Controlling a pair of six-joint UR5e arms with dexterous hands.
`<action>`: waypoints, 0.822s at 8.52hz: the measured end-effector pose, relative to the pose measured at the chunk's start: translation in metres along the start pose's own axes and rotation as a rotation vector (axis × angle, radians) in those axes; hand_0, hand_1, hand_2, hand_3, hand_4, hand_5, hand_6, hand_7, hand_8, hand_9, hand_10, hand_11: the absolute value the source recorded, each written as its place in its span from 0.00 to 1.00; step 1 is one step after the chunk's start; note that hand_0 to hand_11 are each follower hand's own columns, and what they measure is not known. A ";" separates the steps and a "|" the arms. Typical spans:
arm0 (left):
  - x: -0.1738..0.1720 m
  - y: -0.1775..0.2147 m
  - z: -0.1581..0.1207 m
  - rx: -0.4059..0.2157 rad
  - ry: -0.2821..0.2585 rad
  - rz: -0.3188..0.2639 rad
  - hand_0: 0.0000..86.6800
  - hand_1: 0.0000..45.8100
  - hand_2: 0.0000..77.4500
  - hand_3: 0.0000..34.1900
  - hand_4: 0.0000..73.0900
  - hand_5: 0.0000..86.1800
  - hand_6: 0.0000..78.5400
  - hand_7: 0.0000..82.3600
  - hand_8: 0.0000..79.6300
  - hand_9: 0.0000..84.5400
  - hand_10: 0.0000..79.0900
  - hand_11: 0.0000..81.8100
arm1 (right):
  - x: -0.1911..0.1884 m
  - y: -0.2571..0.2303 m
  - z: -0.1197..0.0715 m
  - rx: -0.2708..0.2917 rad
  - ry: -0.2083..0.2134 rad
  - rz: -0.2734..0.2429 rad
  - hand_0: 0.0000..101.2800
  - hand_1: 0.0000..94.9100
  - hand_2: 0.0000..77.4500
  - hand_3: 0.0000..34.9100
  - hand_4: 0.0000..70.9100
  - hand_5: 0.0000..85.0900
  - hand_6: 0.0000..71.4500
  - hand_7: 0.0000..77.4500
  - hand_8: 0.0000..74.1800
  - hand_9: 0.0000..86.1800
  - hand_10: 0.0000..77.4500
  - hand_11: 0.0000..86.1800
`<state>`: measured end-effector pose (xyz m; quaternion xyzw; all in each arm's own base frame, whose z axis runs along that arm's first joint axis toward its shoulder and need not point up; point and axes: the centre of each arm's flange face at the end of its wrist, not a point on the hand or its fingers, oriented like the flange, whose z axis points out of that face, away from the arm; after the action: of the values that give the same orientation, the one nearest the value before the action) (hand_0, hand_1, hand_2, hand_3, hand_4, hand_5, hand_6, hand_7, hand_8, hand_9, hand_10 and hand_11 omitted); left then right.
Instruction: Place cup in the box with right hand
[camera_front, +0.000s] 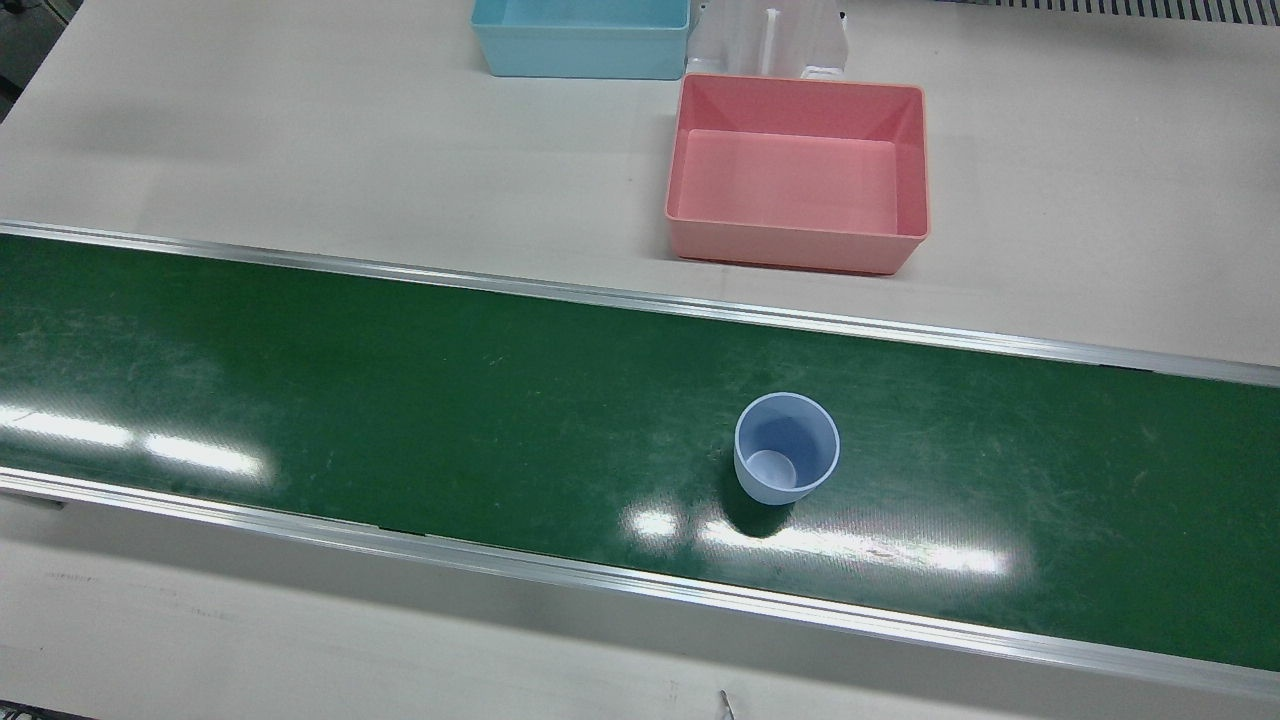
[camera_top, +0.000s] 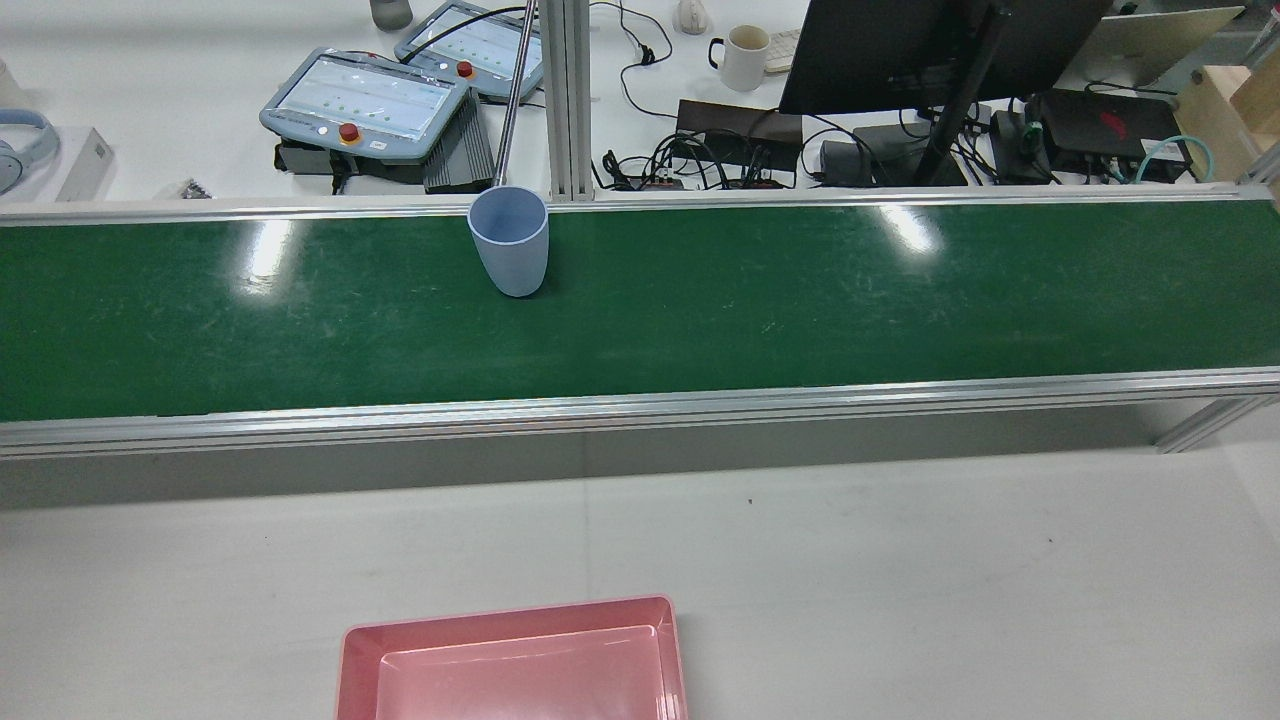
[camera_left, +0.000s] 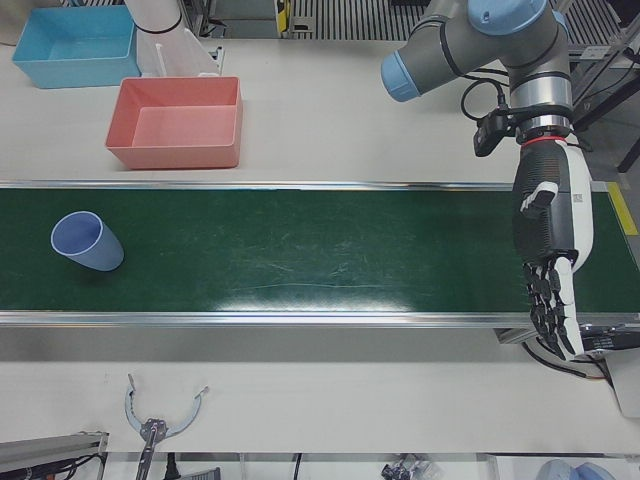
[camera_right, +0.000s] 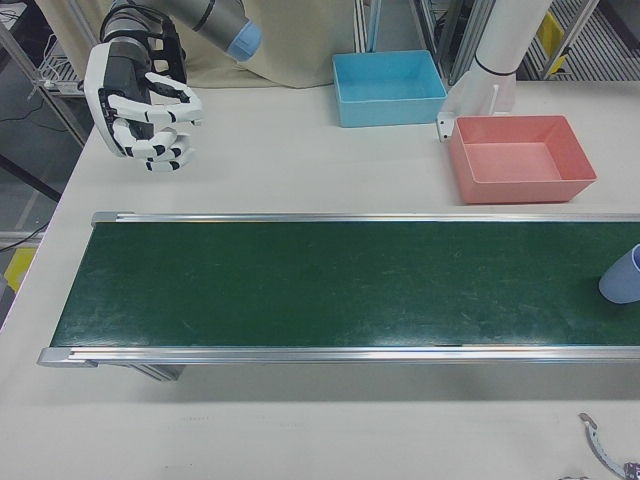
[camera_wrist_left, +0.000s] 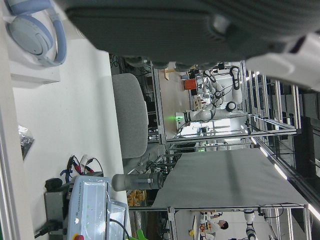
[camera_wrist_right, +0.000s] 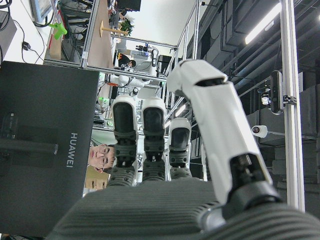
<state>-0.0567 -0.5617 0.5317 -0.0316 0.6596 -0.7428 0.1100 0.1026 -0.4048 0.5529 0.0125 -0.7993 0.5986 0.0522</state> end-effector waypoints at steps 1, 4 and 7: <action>0.000 0.000 0.000 0.000 0.000 0.000 0.00 0.01 0.01 0.00 0.00 0.00 0.00 0.00 0.00 0.01 0.00 0.00 | 0.000 0.000 0.000 0.000 0.000 0.000 0.79 0.38 0.47 0.00 0.46 0.24 0.31 0.90 0.60 0.66 0.44 0.60; 0.000 0.000 0.000 0.000 0.000 0.000 0.00 0.01 0.01 0.00 0.00 0.00 0.00 0.00 0.00 0.01 0.00 0.00 | 0.000 0.000 0.000 0.000 0.000 0.000 0.79 0.38 0.47 0.00 0.47 0.24 0.31 0.90 0.60 0.66 0.44 0.61; 0.000 0.000 0.000 -0.001 0.000 0.000 0.00 0.01 0.01 0.00 0.00 0.00 0.00 0.00 0.00 0.01 0.00 0.00 | 0.000 0.000 0.000 0.000 0.000 0.000 0.79 0.38 0.47 0.00 0.47 0.24 0.31 0.91 0.60 0.66 0.44 0.61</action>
<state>-0.0564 -0.5619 0.5318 -0.0318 0.6599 -0.7426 0.1099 0.1026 -0.4047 0.5526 0.0125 -0.7993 0.5985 0.0521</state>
